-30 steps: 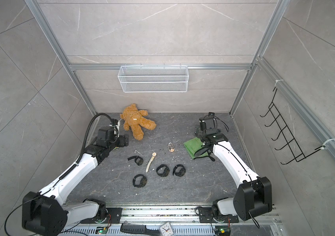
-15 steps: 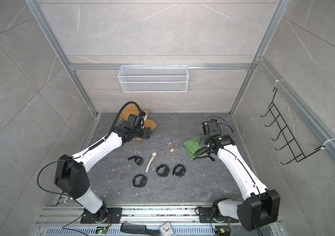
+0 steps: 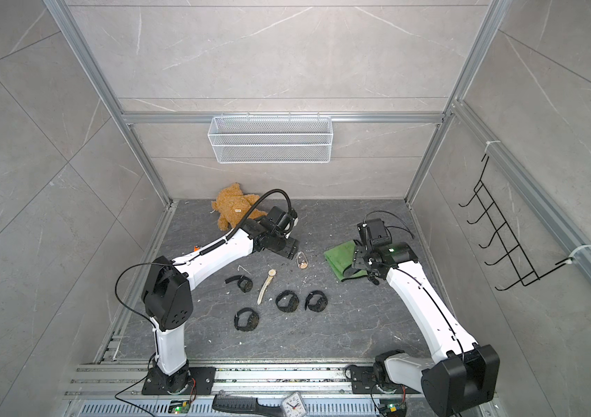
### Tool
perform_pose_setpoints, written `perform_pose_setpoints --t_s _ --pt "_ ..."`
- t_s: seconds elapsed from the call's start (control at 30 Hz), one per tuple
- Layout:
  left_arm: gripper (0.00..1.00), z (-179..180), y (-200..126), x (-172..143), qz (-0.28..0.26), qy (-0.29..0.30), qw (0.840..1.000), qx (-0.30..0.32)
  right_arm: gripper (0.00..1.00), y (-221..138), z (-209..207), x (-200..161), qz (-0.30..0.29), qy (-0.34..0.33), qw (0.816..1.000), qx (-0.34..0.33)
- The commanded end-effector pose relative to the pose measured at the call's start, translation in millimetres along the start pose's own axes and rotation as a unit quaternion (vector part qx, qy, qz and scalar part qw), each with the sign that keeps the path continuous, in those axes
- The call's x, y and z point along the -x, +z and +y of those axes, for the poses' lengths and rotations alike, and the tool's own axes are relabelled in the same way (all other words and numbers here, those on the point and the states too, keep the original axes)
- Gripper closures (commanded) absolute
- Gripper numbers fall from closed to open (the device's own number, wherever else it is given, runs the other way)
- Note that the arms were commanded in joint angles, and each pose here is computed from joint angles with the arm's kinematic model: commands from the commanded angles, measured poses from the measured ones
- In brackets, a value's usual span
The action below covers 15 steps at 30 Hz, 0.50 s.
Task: Wipe the watch dial
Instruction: Pick up the watch at the center of the board.
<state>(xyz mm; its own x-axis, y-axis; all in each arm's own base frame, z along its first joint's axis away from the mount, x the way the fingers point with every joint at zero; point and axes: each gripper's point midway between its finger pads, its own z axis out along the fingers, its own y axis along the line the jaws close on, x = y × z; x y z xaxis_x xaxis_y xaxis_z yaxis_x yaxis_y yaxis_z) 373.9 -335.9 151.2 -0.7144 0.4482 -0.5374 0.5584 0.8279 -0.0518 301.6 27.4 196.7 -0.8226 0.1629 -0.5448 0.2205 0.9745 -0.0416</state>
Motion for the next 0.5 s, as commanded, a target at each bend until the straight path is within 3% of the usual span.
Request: perform_pose_setpoints --t_s 0.0,0.3,0.47 --pt "0.27 -12.0 -5.2 -2.6 0.016 0.036 0.999 -0.021 0.26 3.0 3.4 -13.3 0.023 0.007 1.000 0.008" --pt "0.30 -15.5 7.5 -9.6 0.037 0.036 0.998 0.024 0.25 4.5 2.4 -18.9 0.025 0.024 0.999 0.010" --pt "0.31 -22.8 16.1 -5.9 0.044 0.003 0.998 0.043 0.25 2.6 -0.9 -19.2 0.023 0.034 0.999 0.003"
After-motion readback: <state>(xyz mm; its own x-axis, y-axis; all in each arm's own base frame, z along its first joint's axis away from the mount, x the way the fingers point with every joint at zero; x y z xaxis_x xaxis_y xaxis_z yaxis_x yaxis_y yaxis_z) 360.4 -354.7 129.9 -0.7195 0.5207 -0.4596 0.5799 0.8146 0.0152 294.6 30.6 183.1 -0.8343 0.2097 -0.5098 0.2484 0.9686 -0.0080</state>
